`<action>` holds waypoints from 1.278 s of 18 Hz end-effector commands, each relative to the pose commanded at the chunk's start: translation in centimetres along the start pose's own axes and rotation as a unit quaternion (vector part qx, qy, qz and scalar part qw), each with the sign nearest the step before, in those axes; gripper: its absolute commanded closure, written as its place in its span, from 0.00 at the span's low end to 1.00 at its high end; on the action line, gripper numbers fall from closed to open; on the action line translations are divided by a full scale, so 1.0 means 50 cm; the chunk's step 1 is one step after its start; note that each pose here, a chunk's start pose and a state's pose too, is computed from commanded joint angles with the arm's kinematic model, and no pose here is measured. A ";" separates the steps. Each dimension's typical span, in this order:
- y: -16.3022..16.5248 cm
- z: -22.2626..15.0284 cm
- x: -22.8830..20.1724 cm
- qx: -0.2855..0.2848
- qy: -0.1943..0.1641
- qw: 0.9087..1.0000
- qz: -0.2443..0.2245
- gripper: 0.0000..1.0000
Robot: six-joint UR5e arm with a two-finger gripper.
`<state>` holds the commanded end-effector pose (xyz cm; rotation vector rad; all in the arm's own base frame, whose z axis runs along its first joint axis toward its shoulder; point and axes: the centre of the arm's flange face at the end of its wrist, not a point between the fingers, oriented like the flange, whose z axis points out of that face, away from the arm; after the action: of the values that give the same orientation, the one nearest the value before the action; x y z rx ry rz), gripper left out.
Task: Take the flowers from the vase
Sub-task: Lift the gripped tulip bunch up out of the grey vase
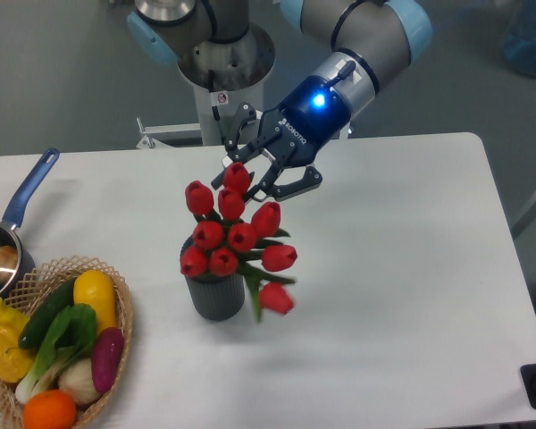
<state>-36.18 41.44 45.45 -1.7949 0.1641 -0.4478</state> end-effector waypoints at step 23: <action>-0.179 -0.010 0.073 0.022 0.006 1.000 -0.005 0.57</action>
<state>-34.12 42.16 54.89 -1.7512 0.1521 -0.4654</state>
